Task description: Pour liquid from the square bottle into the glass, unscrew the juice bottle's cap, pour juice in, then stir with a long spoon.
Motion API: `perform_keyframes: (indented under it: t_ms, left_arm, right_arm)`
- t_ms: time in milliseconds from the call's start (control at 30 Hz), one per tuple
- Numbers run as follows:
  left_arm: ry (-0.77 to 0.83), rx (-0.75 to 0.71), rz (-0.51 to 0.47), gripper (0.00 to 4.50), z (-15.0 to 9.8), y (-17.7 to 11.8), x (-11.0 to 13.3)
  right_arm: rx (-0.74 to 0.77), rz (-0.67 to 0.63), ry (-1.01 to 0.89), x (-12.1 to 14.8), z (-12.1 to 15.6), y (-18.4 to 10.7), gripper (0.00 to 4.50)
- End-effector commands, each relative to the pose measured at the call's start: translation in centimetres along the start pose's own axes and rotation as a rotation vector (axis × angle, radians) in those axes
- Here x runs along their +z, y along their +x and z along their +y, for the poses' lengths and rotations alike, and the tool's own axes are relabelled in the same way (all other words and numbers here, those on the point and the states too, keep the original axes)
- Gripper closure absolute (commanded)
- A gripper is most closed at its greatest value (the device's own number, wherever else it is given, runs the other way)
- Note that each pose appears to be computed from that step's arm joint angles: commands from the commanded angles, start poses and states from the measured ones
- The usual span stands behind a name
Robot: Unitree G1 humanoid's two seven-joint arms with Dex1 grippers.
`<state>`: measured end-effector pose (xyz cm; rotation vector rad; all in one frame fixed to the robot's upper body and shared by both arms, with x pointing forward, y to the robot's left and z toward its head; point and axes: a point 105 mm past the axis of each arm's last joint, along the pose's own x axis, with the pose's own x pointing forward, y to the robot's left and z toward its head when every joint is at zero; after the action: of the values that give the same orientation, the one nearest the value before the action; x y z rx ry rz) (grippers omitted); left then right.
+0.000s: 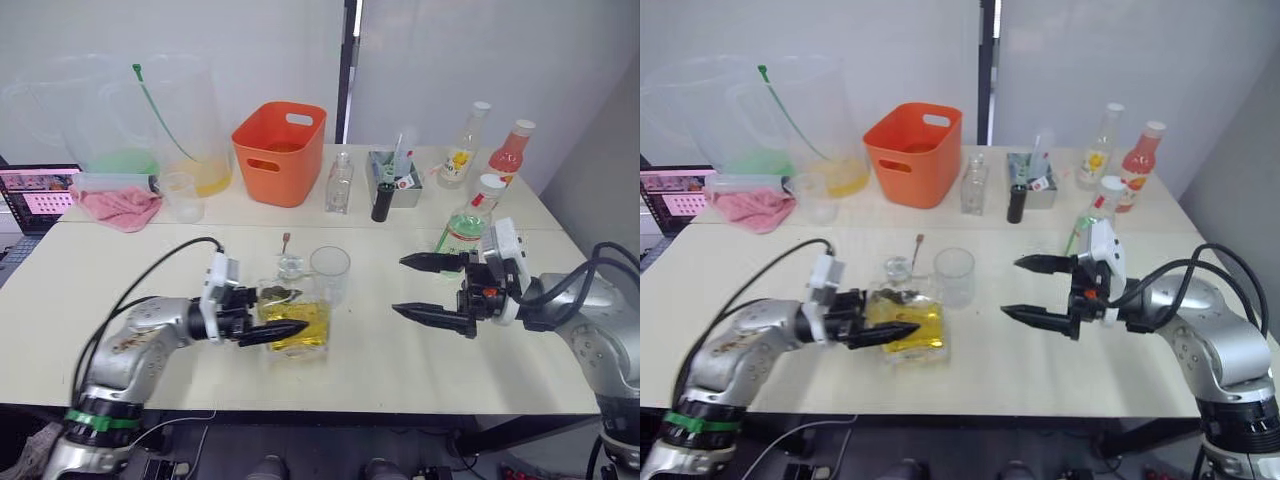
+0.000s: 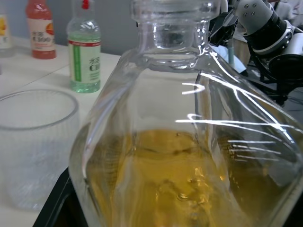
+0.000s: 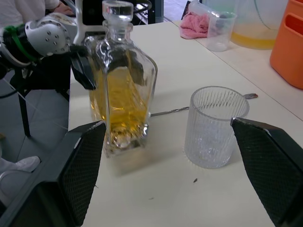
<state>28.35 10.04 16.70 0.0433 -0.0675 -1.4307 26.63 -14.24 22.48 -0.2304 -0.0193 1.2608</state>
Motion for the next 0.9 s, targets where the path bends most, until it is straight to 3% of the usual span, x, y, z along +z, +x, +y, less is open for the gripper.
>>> perform_keyframes:
  t_ms: [33,367,633,700,767,900]
  left_arm:
    - [0.136,-0.014,-0.043,1.68,0.8,1.0,1.5]
    - [0.104,-0.074,0.024,1.68,1.8,1.8,-1.8]
    - [0.099,-0.081,0.040,1.68,1.6,1.2,-1.9]
    - [0.094,-0.085,0.051,0.64,1.3,0.8,-1.7]
    - [0.099,-0.081,0.062,0.02,1.0,0.4,-1.6]
    - [0.058,-0.034,0.071,0.02,0.2,0.3,-1.1]
  right_arm:
    - [-0.036,-0.023,-0.040,1.5,0.1,-0.8,0.00]
    - [-0.134,0.050,-0.009,-0.3,-0.4,-1.9,0.00]
    - [-0.134,0.063,0.006,-0.4,-0.2,-1.9,0.00]
    - [-0.128,0.059,0.006,-0.3,-0.2,-1.7,0.00]
    - [-0.128,0.063,-0.002,-0.3,-0.4,-1.6,0.00]
    - [-0.116,0.064,-0.005,-0.5,-0.6,-1.0,0.00]
